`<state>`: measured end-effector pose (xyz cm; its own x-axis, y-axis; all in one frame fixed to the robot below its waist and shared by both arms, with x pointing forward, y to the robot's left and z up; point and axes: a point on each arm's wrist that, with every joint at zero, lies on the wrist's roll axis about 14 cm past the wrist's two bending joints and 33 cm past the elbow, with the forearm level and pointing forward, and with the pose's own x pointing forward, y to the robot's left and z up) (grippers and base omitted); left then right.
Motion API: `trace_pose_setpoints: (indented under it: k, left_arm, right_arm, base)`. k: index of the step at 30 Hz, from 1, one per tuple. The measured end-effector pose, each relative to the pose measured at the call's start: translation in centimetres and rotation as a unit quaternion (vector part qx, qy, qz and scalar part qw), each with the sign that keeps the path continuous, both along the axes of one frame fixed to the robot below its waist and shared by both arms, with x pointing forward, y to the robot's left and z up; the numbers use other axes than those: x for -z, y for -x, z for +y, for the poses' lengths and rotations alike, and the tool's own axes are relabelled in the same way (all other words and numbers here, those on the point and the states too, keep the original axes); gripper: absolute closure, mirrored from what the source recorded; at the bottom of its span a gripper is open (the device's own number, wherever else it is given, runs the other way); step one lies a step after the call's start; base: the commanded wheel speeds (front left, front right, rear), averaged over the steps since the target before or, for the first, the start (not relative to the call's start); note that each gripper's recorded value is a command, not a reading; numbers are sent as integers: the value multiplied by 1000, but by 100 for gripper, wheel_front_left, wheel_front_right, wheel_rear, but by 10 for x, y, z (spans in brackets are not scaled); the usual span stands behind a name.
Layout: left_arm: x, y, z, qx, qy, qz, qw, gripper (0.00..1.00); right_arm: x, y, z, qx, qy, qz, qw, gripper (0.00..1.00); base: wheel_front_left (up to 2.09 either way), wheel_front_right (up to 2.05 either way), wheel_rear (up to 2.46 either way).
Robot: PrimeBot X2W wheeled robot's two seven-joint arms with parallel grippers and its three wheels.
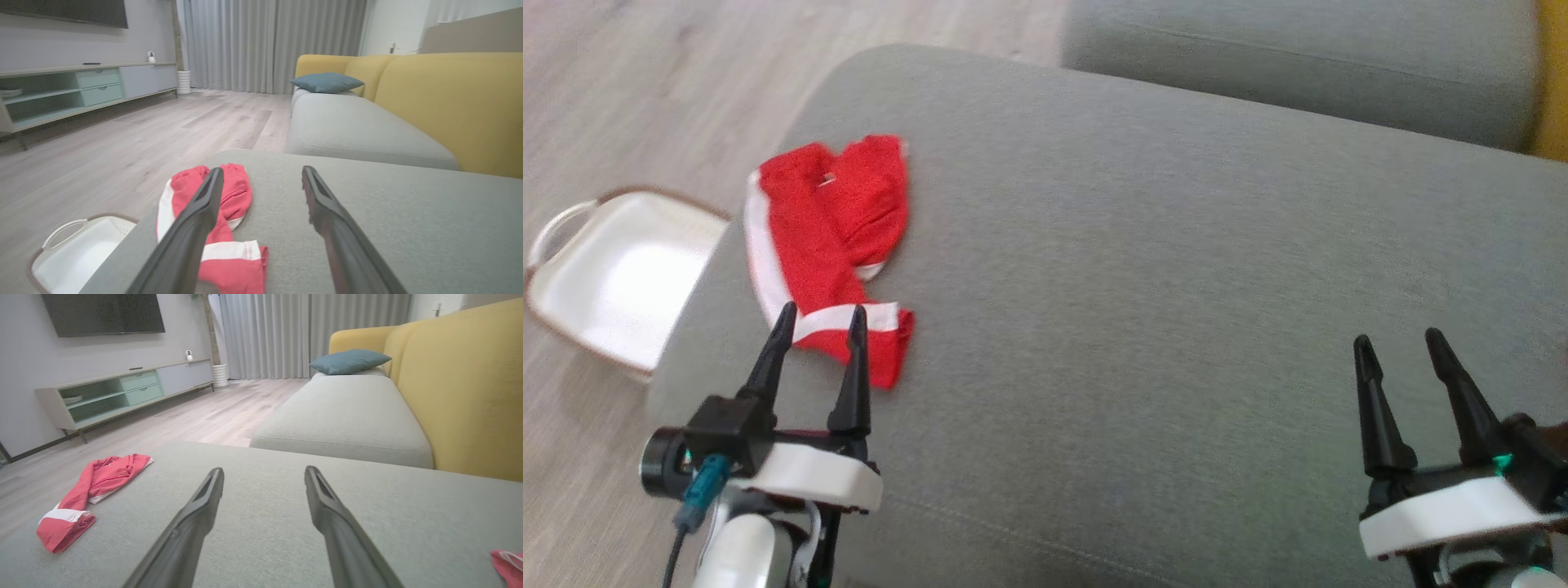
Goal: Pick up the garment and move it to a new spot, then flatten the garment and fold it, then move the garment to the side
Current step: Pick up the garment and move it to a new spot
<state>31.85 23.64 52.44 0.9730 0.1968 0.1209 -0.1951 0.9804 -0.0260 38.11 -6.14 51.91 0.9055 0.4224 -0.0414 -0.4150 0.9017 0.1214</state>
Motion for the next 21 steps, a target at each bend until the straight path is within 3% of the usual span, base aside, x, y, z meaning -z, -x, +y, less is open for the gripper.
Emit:
trace_pose_setpoints:
  k: [12,21]
  left_arm:
    - [4,35,49,-89,1,11,996,0]
    - [35,-20,51,-73,15,65,995,0]
  right_arm:
    - [5,-9,56,-82,2,9,997,0]
    - [18,-41,60,-79,16,24,996,0]
  base:
    - [0,0,0]
    - [0,0,0]
